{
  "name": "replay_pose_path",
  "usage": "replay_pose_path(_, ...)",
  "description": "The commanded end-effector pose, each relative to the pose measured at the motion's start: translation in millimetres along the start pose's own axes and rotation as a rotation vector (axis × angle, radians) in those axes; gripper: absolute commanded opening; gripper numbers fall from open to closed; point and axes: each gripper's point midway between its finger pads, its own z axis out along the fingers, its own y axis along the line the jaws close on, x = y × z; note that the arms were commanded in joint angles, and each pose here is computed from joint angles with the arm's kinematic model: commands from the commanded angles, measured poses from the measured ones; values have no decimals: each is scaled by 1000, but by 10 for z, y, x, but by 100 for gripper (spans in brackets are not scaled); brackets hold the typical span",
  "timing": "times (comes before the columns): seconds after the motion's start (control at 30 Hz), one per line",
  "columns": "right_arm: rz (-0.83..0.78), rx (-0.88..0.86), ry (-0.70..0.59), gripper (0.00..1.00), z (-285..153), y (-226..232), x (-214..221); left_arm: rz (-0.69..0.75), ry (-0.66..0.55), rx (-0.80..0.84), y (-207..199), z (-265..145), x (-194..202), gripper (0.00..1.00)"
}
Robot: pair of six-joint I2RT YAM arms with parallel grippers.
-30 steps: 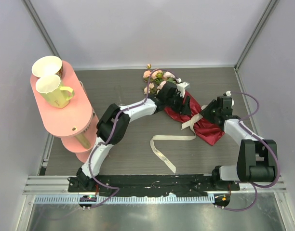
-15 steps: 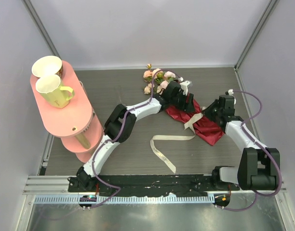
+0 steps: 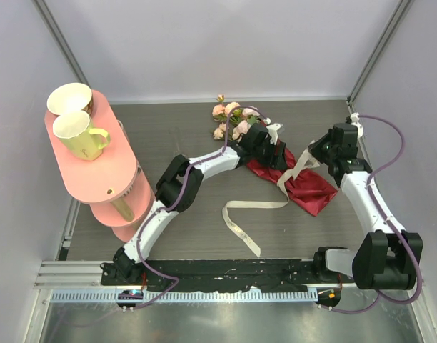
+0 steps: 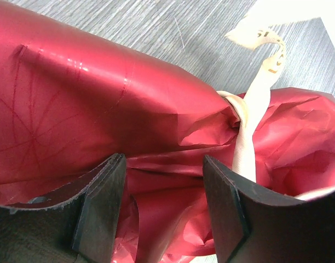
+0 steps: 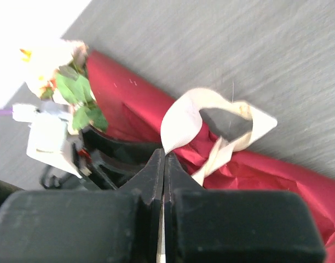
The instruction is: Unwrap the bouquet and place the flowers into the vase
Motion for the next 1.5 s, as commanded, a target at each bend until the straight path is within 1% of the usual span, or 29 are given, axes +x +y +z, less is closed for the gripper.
replay_pose_path(0.0, 0, -4, -236, 1, -327, 283, -764, 14, -17, -10, -56, -120, -121, 62)
replay_pose_path(0.03, 13, 14, -296, 1, -398, 315, -948, 12, -17, -11, -55, -120, -122, 63)
replay_pose_path(0.17, 86, 47, -440, 1, -540, 372, -1359, 14, -12, 6, -94, -140, -116, 63)
replay_pose_path(0.3, 115, 58, -511, 1, -486, 433, -1667, 29, -10, 18, -126, -181, -111, 64)
replay_pose_path(0.37, 101, 91, -528, 1, -345, 391, -1807, 38, -17, 23, -146, -201, -136, 66)
replay_pose_path(0.4, 85, 109, -540, 8, -296, 370, -1873, 44, -18, 28, -170, -215, -144, 66)
replay_pose_path(0.43, 70, 153, -528, 26, -117, 304, -1905, 48, -19, 33, -180, -228, -158, 66)
replay_pose_path(0.47, 60, 195, -523, 55, -38, 203, -1948, 51, -19, 35, -181, -228, -157, 66)
replay_pose_path(0.5, 44, 260, -446, 87, 87, 57, -1818, 55, -17, 34, -182, -233, -157, 66)
replay_pose_path(0.53, 41, 278, -423, 91, 113, 67, -1841, 59, -18, 36, -199, -244, -164, 66)
replay_pose_path(0.57, 23, 325, -340, 92, 223, -63, -1643, 58, -13, 33, -182, -246, -149, 66)
replay_pose_path(0.6, 28, 290, -298, 92, 256, -27, -1526, 61, -13, 33, -182, -249, -149, 66)
replay_pose_path(0.63, 35, 300, -235, 92, 336, -175, -1239, 62, -17, 31, -188, -261, -165, 66)
replay_pose_path(0.67, 62, 240, -262, 91, 244, -94, -1237, 61, -15, 33, -192, -265, -157, 66)
replay_pose_path(0.7, 75, 204, -229, 86, 245, -89, -1089, 60, -14, 32, -179, -265, -152, 65)
replay_pose_path(0.73, 79, 214, -181, 83, 263, -226, -822, 62, -16, 35, -199, -274, -157, 65)
replay_pose_path(0.77, 83, 178, -183, 78, 188, -179, -788, 61, -13, 38, -197, -274, -140, 65)
replay_pose_path(0.8, 83, 166, -159, 67, 171, -186, -688, 60, -14, 38, -200, -277, -143, 65)
replay_pose_path(0.83, 70, 139, -100, 63, 177, -170, -468, 57, -13, 38, -197, -275, -133, 65)
replay_pose_path(0.87, 58, 132, -74, 60, 150, -168, -375, 57, -12, 40, -202, -275, -131, 65)
replay_pose_path(0.9, 48, 120, -64, 60, 90, -144, -324, 56, -10, 38, -193, -274, -119, 65)
replay_pose_path(0.93, 35, 86, -5, 60, 86, -103, -117, 59, -9, 42, -210, -276, -120, 65)
replay_pose_path(1.0, 15, 46, 34, 61, 30, -35, 48, 57, -7, 40, -196, -275, -114, 65)
replay_pose_path(1.07, -35, 42, 102, 63, -11, -12, 314, 61, -7, 40, -196, -278, -114, 65)
replay_pose_path(1.13, -59, 39, 131, 63, -12, -61, 485, 65, -8, 42, -205, -293, -118, 65)
replay_pose_path(1.17, -59, -21, 168, 60, -21, 35, 590, 64, -5, 43, -200, -290, -101, 65)
replay_pose_path(1.27, -51, -31, 218, 45, 1, -11, 796, 64, -5, 43, -205, -304, -99, 65)
replay_pose_path(1.4, -67, -31, 254, 40, 17, -37, 988, 64, -3, 47, -216, -303, -86, 65)
replay_pose_path(1.47, -69, -31, 270, 39, 35, -53, 1054, 65, -3, 47, -214, -299, -86, 65)
